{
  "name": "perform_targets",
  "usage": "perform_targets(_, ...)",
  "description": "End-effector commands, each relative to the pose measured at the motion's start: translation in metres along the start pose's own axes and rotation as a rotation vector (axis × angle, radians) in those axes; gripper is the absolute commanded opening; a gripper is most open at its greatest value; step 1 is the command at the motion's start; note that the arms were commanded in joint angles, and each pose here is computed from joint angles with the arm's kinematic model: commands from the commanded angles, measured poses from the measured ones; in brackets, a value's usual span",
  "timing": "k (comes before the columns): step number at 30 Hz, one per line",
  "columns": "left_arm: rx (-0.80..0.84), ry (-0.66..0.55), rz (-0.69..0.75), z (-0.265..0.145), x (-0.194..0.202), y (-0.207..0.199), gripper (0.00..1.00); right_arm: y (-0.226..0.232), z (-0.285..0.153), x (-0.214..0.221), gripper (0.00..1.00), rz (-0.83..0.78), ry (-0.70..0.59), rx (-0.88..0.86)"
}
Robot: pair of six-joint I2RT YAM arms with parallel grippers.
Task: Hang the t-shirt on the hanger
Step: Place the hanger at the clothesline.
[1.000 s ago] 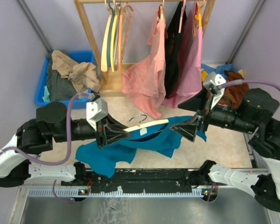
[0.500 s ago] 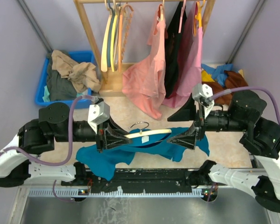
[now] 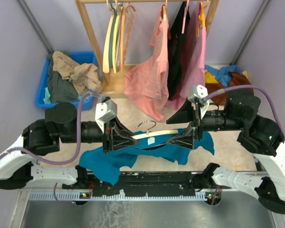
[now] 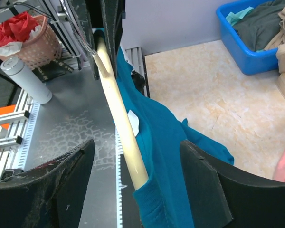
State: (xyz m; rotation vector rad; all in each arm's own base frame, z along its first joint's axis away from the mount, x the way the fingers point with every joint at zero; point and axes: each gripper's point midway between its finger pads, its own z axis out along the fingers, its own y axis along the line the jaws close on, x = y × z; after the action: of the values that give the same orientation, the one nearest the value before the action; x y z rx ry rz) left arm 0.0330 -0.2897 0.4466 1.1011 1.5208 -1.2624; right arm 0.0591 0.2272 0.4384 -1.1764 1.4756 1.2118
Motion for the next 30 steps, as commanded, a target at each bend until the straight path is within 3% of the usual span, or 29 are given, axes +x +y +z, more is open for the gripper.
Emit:
perform_targets(1,0.021,-0.141,-0.008,-0.008,-0.043,-0.011,0.00,-0.006,0.005,0.003,0.71,-0.024,0.015,0.008)
perform_targets(6,0.006,-0.147,-0.023,-0.004,-0.045,-0.008,0.00,-0.007,0.006,0.004,0.62,-0.031,0.015,0.002)
perform_targets(14,-0.126,-0.199,-0.049,-0.004,-0.054,0.016,0.00,-0.004,0.005,0.004,0.14,-0.042,-0.007,-0.004)
perform_targets(17,-0.217,-0.230,-0.044,-0.007,-0.058,0.032,0.01,-0.005,0.003,0.001,0.07,-0.046,-0.023,0.012)
perform_targets(22,-0.347,-0.248,-0.015,-0.007,-0.063,0.056,0.11,-0.012,-0.005,-0.007,0.01,-0.047,-0.044,0.087)
perform_targets(25,-0.395,-0.260,0.017,-0.007,-0.067,0.065,0.28,-0.021,-0.010,-0.010,0.00,-0.044,-0.054,0.162)
perform_targets(30,-0.417,-0.299,0.078,-0.009,-0.080,0.069,0.35,-0.037,-0.018,-0.012,0.00,-0.028,-0.068,0.277)
